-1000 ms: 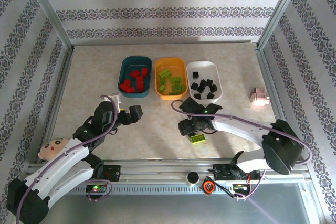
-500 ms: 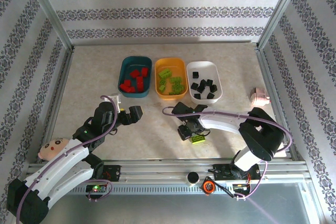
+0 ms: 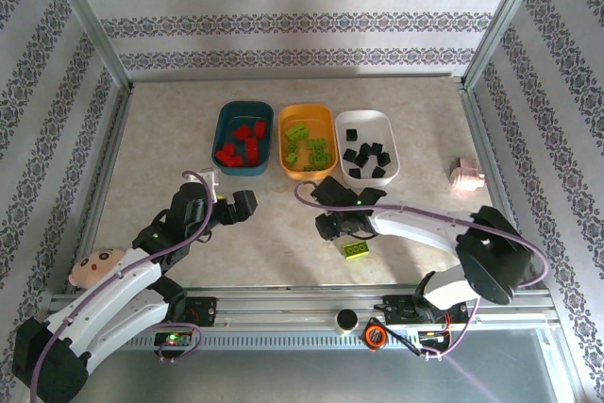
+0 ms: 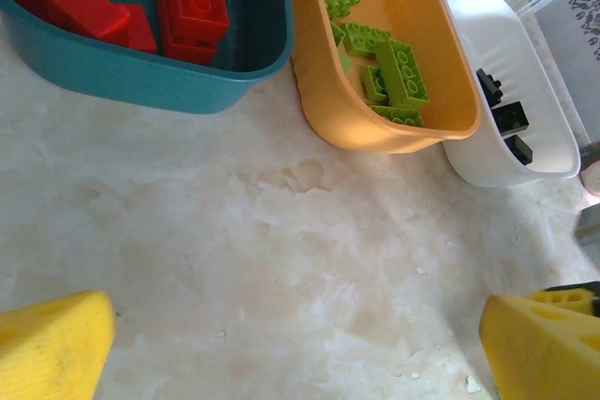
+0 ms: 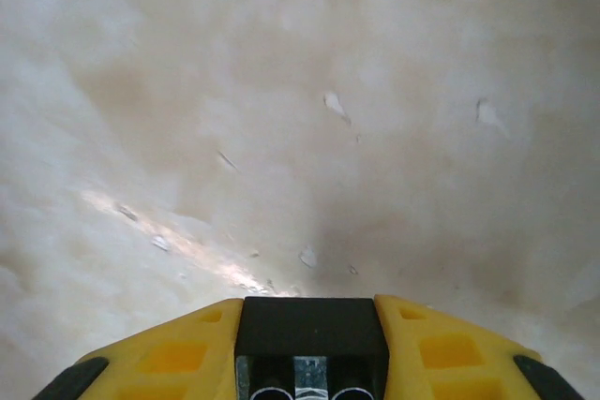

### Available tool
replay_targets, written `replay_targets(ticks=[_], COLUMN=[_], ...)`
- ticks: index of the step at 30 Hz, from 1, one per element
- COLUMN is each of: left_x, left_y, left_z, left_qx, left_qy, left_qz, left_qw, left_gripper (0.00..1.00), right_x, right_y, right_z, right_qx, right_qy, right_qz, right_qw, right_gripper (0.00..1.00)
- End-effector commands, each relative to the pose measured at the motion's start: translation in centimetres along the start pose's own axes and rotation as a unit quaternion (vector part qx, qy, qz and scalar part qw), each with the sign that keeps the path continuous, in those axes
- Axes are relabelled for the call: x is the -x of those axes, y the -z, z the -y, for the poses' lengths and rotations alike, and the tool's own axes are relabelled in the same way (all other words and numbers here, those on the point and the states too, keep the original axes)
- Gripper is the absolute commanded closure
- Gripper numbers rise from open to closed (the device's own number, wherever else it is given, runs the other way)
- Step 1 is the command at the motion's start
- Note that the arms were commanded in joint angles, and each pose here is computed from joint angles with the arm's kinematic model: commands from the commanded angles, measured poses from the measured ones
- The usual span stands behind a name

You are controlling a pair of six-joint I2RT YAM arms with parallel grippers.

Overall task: Sort the legos into containers by color
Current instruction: Pick up the lego from the bottom-center of the table, then place the lego in the container.

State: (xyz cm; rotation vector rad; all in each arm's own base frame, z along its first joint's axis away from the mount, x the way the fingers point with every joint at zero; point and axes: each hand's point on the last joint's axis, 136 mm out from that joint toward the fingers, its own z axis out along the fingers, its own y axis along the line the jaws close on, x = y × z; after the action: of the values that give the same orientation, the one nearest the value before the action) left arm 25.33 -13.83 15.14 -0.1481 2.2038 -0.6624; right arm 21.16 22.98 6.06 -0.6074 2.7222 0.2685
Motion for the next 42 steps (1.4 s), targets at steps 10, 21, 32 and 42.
replay_targets(ticks=[10, 21, 32, 42], left_x=[0.6, 0.1, -0.7, -2.0], left_y=[-0.6, -1.7, -2.4, -4.2], left_z=[0.6, 0.7, 0.5, 4.3], left_qx=[-0.016, -0.011, -0.009, -0.084], left_qy=[0.0, -0.008, -0.012, -0.065], left_qz=[0.007, -0.019, -0.042, -0.095], left_qw=[1.0, 1.0, 0.999, 0.99], left_gripper=[0.0, 0.0, 0.0, 0.0], right_x=[10.3, 15.6, 16.5, 16.5], right_y=[9.7, 11.1, 3.7, 4.5], right_z=[5.2, 15.1, 19.3, 18.8], right_qx=[-0.011, -0.042, -0.082, -0.07], right_qy=[-0.07, -0.209, -0.275, -0.291], right_qz=[0.203, 0.294, 0.235, 0.246], right_qw=[0.977, 0.932, 0.929, 0.922], right_gripper=[0.73, 0.73, 0.59, 0.2])
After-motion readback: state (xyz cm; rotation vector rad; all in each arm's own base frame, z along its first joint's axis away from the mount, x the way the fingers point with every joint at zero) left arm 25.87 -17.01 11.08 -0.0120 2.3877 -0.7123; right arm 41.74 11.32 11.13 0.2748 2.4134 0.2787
